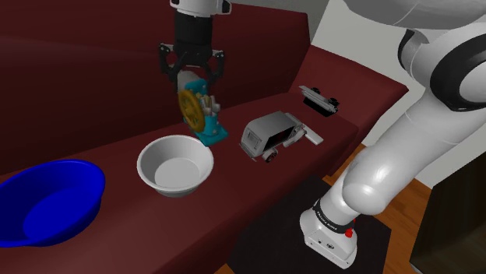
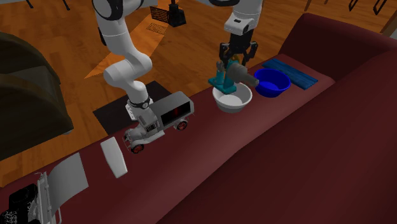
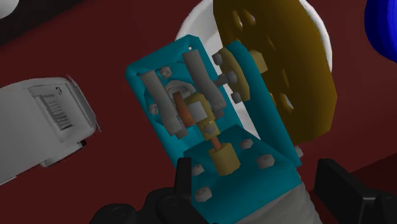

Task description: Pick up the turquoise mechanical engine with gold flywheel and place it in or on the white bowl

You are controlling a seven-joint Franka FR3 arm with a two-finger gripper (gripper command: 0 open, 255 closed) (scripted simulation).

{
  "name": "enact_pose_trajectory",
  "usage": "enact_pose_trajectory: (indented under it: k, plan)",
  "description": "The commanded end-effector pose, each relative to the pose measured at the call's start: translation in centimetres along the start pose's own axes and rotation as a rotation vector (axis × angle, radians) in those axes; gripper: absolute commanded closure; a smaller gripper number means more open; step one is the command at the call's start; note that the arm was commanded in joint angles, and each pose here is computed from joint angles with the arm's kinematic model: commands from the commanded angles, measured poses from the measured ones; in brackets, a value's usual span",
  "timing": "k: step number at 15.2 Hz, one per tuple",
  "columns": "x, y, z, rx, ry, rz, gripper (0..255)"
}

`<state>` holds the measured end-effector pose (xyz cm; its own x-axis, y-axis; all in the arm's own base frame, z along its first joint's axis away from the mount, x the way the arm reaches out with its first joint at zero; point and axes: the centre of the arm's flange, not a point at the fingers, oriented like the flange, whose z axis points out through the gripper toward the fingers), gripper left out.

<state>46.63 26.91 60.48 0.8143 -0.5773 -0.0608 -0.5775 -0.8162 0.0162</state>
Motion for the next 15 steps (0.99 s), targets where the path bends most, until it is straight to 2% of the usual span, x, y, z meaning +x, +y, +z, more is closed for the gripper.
enact_pose_trajectory:
  k: [1, 4, 15]
  plan:
    - [-2.3, -1.3, -0.7, 0.001, 0.001, 0.002, 255]
    - [-6.0, -3.5, -1.3, 0.001, 0.001, 0.002, 255]
    - [-5.7, -3.6, 4.5, 0.001, 0.001, 0.002, 255]
